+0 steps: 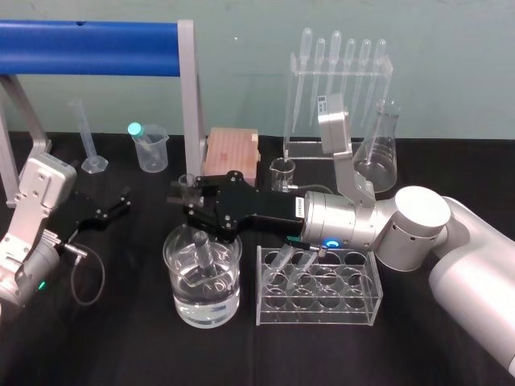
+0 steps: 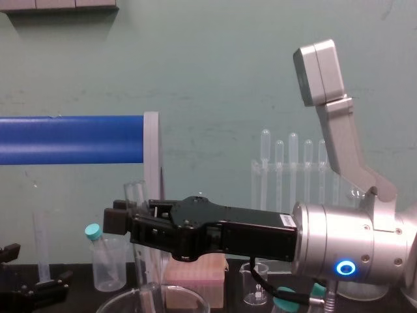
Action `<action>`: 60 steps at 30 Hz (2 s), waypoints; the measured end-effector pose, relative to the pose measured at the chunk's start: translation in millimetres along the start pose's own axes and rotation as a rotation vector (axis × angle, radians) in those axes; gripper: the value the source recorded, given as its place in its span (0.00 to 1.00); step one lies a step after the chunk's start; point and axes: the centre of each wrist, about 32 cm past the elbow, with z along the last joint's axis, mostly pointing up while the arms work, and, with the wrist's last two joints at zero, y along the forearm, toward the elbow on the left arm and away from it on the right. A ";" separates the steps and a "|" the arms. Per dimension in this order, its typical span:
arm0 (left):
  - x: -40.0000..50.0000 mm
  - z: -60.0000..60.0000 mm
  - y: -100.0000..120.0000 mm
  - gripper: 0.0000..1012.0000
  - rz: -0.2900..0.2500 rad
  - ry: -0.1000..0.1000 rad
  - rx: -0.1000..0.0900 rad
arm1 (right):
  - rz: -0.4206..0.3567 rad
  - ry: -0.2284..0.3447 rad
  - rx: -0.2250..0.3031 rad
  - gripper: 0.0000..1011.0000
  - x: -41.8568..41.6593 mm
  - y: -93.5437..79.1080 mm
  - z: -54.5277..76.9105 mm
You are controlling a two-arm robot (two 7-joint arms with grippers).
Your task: Hold the test tube with one hand and immerse one end into the beaker, then return it to the test tube rack.
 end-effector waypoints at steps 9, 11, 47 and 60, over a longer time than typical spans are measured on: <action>0.0 0.0 0.0 0.99 0.000 0.000 0.000 | 0.000 0.000 0.000 0.23 0.0 0.0 0.0; 0.0 0.0 0.0 0.99 0.000 0.000 0.000 | 0.000 0.000 0.000 0.23 0.0 0.0 0.0; 0.0 0.0 0.0 0.99 0.000 0.000 0.000 | 0.000 0.000 0.000 0.23 0.0 0.0 0.0; 0.0 0.0 0.0 0.99 0.000 0.000 0.000 | 0.000 0.000 0.000 0.23 0.0 0.1 0.0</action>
